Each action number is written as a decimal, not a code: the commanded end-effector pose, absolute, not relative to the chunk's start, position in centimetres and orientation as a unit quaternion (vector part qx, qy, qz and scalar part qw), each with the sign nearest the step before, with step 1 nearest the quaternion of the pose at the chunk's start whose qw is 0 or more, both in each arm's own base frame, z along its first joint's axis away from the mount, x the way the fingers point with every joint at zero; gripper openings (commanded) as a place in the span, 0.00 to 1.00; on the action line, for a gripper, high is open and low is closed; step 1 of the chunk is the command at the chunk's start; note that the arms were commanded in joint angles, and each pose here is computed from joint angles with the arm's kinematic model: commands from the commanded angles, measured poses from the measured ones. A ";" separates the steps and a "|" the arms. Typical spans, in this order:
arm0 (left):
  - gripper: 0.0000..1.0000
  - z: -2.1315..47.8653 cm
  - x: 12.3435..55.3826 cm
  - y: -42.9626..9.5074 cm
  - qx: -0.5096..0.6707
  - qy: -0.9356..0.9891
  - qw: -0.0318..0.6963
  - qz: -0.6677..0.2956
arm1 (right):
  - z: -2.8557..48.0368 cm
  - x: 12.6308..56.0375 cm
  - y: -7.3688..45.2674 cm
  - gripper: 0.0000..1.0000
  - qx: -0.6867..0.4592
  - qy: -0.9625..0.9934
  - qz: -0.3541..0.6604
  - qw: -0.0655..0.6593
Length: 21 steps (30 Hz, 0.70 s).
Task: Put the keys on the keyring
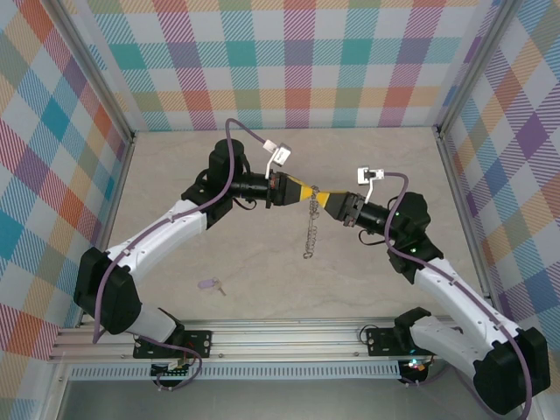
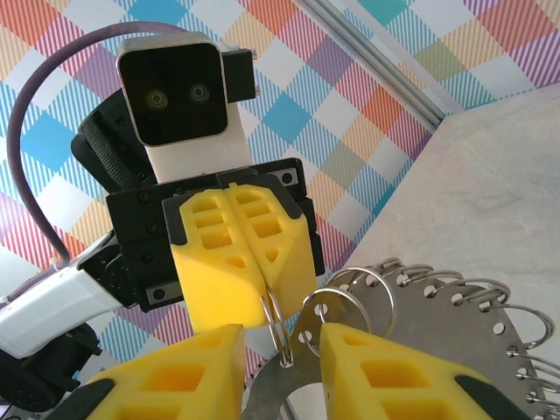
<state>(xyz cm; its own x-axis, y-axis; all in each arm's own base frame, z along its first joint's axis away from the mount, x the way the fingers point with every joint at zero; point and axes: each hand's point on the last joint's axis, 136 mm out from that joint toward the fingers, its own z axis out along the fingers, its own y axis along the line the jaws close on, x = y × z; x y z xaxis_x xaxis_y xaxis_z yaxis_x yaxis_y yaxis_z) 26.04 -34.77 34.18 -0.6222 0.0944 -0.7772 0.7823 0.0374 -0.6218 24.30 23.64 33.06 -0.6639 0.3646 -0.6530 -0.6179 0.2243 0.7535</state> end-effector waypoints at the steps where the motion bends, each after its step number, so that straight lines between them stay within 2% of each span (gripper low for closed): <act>1: 0.00 36.6 25.6 -35.1 0.353 0.633 0.302 -0.619 | 35.7 24.1 23.7 0.26 -0.111 0.646 0.631 0.416; 10: 0.00 36.7 25.3 -35.3 0.355 0.632 0.299 -0.621 | 36.1 24.4 24.0 0.21 -0.114 0.642 0.638 0.410; 12: 0.00 36.7 25.3 -35.4 0.355 0.631 0.298 -0.622 | 36.2 24.4 24.2 0.15 -0.116 0.641 0.640 0.408; 15: 0.00 36.8 25.4 -35.4 0.352 0.632 0.300 -0.622 | 36.0 24.6 24.4 0.02 -0.116 0.643 0.640 0.404; 21: 0.01 37.0 26.6 -35.0 0.309 0.657 0.323 -0.608 | 35.6 25.2 24.1 0.00 -0.103 0.651 0.630 0.410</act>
<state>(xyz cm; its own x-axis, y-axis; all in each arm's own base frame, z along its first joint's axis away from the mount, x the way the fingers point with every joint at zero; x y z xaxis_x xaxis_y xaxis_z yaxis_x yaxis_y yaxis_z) 26.42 -35.11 34.09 -0.6428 0.0816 -0.7617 0.7661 0.0631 -0.6397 25.23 24.20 33.59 -0.6837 0.3667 -0.6309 -0.6069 0.1943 0.7707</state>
